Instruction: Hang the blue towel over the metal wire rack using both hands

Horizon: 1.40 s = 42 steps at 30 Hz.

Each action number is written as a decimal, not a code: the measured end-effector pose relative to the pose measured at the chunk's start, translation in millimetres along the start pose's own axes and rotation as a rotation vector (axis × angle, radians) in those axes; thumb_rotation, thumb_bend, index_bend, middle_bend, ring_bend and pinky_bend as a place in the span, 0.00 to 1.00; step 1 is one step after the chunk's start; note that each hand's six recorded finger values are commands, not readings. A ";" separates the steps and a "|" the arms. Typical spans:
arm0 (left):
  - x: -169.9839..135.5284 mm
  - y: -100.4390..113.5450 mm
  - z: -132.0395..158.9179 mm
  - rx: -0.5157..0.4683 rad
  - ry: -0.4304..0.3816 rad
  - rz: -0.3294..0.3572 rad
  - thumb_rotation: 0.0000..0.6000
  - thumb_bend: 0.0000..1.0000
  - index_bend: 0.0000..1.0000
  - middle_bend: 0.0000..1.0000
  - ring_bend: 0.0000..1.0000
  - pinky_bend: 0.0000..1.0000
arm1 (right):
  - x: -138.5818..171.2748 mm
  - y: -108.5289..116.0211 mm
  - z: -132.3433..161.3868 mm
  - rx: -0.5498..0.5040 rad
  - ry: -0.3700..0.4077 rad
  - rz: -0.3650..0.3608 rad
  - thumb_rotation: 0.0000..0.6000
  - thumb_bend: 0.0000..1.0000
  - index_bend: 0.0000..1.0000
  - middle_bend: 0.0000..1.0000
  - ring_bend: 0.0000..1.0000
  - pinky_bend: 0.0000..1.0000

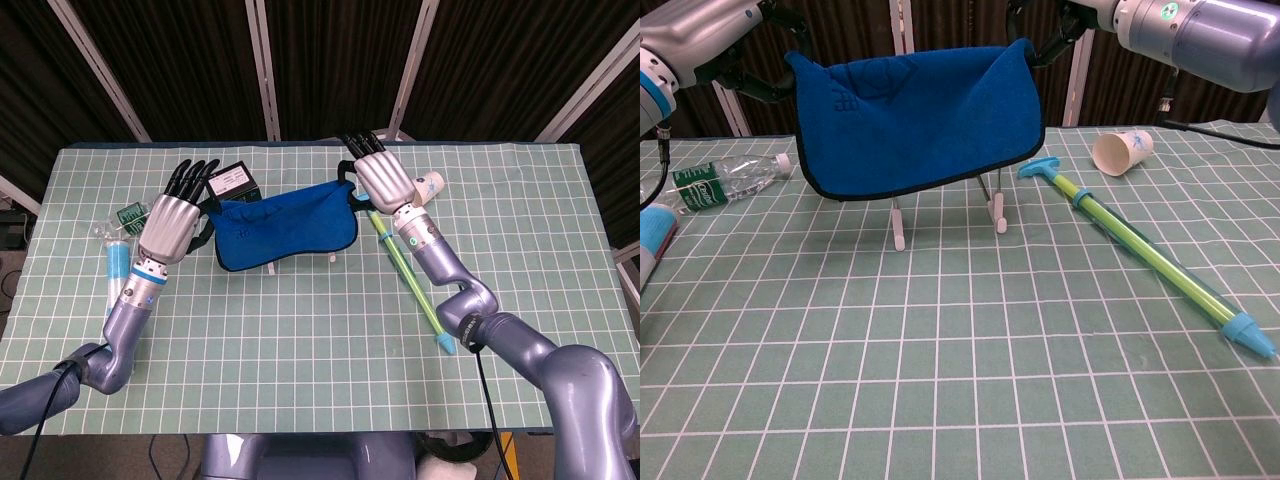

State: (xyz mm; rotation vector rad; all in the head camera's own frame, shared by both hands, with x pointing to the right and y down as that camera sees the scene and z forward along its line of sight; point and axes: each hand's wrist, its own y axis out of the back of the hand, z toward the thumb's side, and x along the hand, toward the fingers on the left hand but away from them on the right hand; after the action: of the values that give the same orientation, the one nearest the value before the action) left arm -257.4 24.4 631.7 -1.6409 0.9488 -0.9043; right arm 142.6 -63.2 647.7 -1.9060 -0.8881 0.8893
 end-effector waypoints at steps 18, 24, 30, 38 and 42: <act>9.7 -32.5 -2.5 -0.012 0.025 -0.060 1.00 0.55 0.82 0.00 0.00 0.00 | -7.3 -22.7 -22.3 0.011 -0.064 0.039 1.00 0.40 0.64 0.03 0.00 0.00; 10.8 -40.9 -0.5 -0.017 0.028 -0.079 1.00 0.55 0.82 0.00 0.00 0.00 | -7.0 -27.1 -28.8 0.016 -0.081 0.051 1.00 0.40 0.64 0.03 0.00 0.00; 12.2 -48.6 3.3 -0.023 0.026 -0.094 1.00 0.55 0.82 0.00 0.00 0.00 | -5.5 -31.1 -33.9 0.021 -0.093 0.062 1.00 0.40 0.64 0.03 0.00 0.00; 12.5 -55.3 3.6 -0.021 0.029 -0.107 1.00 0.54 0.82 0.00 0.00 0.00 | -4.4 -34.6 -36.6 0.025 -0.097 0.069 1.00 0.39 0.65 0.03 0.00 0.00; 11.0 -58.6 1.0 -0.021 0.038 -0.117 1.00 0.55 0.82 0.00 0.00 0.00 | -3.8 -38.1 -37.5 0.026 -0.102 0.077 1.00 0.39 0.65 0.03 0.00 0.00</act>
State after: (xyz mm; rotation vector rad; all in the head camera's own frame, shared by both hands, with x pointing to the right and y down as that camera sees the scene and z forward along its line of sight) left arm -242.6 26.5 689.4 -1.7166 0.8982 -1.0101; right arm 162.7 -65.3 697.3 -1.8967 -0.8634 1.0471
